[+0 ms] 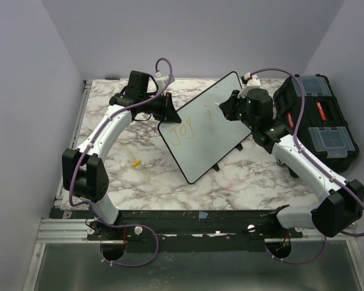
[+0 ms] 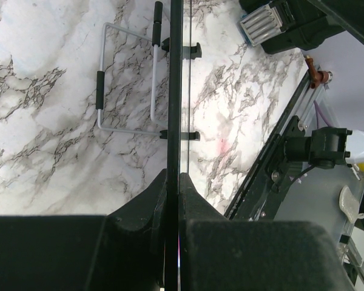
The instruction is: Write a sentence on the whiteboard
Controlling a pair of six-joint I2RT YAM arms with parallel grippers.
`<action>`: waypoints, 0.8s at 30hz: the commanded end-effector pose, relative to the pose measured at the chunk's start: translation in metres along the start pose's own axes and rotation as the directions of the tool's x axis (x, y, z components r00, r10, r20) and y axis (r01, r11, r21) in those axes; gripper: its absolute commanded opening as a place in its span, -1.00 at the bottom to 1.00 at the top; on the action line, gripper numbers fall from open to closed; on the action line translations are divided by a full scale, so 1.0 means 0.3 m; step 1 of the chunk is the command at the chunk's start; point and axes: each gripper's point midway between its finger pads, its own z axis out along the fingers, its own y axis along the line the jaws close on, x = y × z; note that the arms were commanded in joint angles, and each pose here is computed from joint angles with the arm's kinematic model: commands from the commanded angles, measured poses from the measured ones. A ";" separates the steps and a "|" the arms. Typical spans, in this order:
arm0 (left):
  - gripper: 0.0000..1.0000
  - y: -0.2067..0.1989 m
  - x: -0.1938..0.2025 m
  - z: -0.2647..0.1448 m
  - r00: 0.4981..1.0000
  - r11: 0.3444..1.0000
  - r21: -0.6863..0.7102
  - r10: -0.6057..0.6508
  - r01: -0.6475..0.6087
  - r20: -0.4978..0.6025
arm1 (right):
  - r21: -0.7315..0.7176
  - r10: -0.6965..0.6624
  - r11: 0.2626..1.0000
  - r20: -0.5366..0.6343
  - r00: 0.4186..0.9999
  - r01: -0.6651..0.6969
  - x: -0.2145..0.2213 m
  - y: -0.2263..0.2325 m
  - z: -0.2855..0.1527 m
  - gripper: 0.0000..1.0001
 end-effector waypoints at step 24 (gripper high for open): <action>-1.00 -0.055 -0.065 -0.058 0.992 0.994 -0.019 0.105 -0.104 0.075 | 0.015 0.010 1.000 -0.024 1.000 -0.010 0.040 -0.084 0.100 -0.99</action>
